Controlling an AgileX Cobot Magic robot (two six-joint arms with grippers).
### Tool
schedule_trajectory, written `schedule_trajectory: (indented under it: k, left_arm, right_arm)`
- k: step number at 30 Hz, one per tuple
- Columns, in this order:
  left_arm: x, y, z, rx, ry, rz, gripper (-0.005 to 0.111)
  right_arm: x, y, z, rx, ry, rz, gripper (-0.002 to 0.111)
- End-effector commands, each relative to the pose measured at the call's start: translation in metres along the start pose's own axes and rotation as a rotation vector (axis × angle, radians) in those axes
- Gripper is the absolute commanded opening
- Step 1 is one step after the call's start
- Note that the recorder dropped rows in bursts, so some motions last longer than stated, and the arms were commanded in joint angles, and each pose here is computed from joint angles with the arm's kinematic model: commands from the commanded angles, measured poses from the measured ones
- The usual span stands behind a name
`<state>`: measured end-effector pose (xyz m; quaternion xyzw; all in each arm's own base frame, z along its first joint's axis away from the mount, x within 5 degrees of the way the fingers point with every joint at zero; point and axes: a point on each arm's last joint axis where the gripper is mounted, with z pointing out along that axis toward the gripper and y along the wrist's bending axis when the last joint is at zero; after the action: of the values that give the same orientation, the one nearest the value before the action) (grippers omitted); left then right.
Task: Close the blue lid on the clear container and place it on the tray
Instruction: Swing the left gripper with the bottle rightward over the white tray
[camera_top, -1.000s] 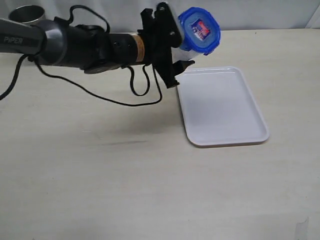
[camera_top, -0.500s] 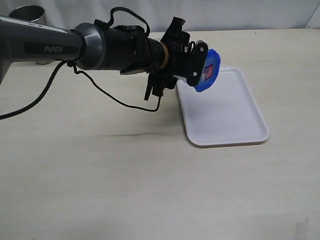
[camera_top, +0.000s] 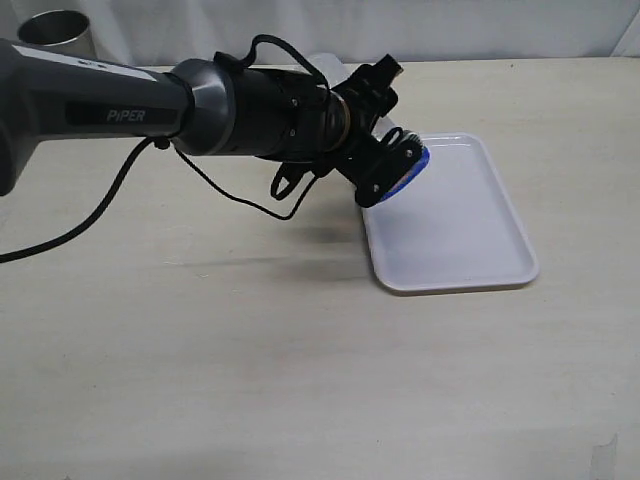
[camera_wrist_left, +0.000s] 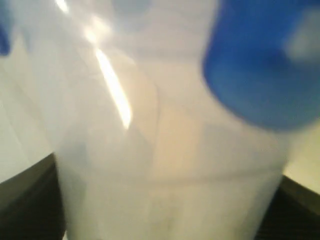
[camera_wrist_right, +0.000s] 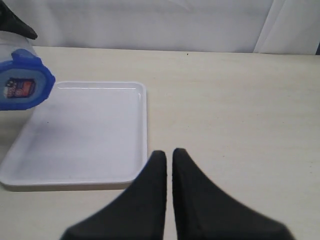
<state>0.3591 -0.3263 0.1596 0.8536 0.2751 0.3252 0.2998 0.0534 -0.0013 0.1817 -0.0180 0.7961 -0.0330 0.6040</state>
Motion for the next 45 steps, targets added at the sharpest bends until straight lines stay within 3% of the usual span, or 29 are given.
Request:
schedule_trajectory:
  k: [1, 9, 13, 17, 21, 26, 32, 40, 45]
  left_arm:
    - [-0.007, 0.012, -0.008, -0.044, -0.003, 0.048, 0.0]
    - [-0.018, 0.017, -0.01, -0.068, -0.024, 0.084, 0.0]
    - [-0.02, 0.018, -0.011, -0.085, -0.054, 0.007, 0.0]
    - [-0.025, 0.023, -0.011, -0.122, -0.14, -0.199, 0.0]
    - [-0.028, 0.029, -0.012, -0.163, -0.305, -0.479, 0.0]
    - [-0.021, 0.034, -0.014, -0.189, -0.516, -0.801, 0.0]
    - [-0.006, 0.037, -0.006, -0.252, -0.655, -1.208, 0.0]
    - [-0.025, 0.022, 0.014, -0.234, -0.876, -1.43, 0.0]
    - [-0.038, 0.008, 0.027, -0.231, -0.969, -1.437, 0.0]
  right_arm:
    - [-0.001, 0.0, 0.0, 0.002, -0.017, 0.004, 0.004]
    - [-0.001, 0.0, 0.0, 0.002, -0.017, 0.004, 0.004]
    - [-0.001, 0.0, 0.0, 0.002, -0.017, 0.004, 0.004]
    - [-0.001, 0.0, 0.0, 0.002, -0.017, 0.004, 0.004]
    - [-0.001, 0.0, 0.0, 0.002, -0.017, 0.004, 0.004]
    - [-0.001, 0.0, 0.0, 0.002, -0.017, 0.004, 0.004]
    - [-0.001, 0.0, 0.0, 0.002, -0.017, 0.004, 0.004]
    - [-0.001, 0.0, 0.0, 0.002, -0.017, 0.004, 0.004]
    - [-0.001, 0.0, 0.0, 0.002, -0.017, 0.004, 0.004]
